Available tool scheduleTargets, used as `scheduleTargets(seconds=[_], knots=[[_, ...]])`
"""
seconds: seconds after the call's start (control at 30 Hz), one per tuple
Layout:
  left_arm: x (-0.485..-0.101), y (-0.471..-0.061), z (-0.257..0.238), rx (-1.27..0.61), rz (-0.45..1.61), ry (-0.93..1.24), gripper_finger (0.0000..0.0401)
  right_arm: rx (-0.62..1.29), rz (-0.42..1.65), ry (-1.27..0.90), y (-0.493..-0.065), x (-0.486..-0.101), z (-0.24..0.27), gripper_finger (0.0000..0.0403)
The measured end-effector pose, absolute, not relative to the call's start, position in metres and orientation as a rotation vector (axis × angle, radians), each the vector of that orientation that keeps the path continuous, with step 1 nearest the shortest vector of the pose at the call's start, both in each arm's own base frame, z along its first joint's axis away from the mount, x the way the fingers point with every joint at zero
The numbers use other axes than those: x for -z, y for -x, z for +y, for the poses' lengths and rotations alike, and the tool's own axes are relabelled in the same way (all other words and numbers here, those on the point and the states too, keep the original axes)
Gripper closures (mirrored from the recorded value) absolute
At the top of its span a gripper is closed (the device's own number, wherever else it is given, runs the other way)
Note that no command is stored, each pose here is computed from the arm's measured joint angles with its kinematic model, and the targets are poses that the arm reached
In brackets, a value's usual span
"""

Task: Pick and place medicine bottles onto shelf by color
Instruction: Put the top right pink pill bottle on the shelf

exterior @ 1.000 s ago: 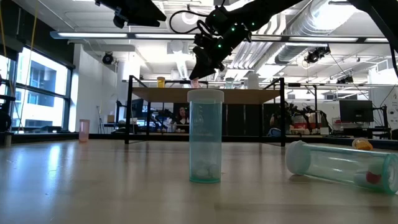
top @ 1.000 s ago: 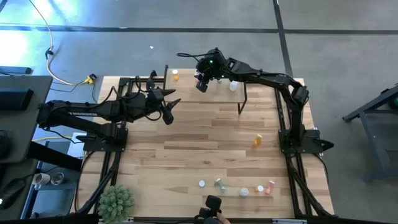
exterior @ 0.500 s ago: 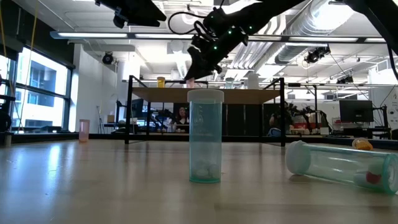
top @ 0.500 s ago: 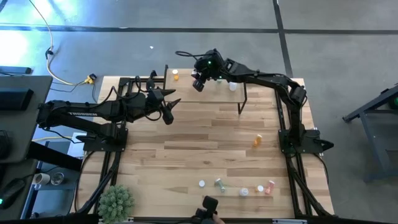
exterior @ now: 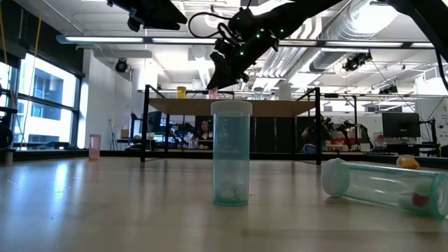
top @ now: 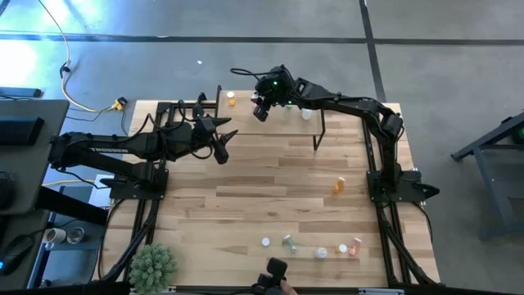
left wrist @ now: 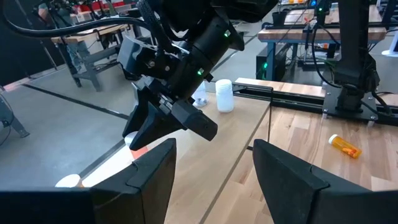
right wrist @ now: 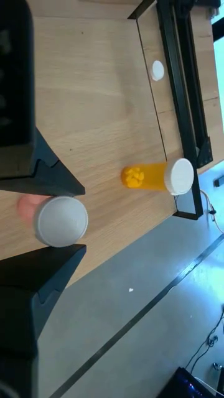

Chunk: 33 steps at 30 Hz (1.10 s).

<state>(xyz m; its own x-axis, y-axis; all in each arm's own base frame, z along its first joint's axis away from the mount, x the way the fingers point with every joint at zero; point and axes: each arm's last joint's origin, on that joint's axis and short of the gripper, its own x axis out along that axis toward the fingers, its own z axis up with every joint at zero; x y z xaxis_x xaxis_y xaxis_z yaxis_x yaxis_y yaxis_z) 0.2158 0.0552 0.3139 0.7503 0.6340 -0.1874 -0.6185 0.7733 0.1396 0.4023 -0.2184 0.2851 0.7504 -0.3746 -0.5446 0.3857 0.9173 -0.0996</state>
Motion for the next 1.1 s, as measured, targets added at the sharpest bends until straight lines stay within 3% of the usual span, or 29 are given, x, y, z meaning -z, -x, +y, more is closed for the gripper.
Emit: scheduleTargets(seconds=[0.47,0.8,1.1], knots=[[-0.3139,-0.2158,0.0552,-0.685,0.231,-0.07,0.0197,0.416,0.59,-0.019,-0.4024,-0.2849,-0.2186,0.0286],[-0.3114,-0.2152,0.0551,-0.685,0.256,-0.067,0.0197,0.416,0.6,-0.023,-0.4027,-0.2815,-0.2192,0.0231],[-0.3111,-0.2152,0.0551,-0.685,0.258,-0.066,0.0197,0.423,0.572,-0.017,-0.4031,-0.2843,-0.2212,0.0226]])
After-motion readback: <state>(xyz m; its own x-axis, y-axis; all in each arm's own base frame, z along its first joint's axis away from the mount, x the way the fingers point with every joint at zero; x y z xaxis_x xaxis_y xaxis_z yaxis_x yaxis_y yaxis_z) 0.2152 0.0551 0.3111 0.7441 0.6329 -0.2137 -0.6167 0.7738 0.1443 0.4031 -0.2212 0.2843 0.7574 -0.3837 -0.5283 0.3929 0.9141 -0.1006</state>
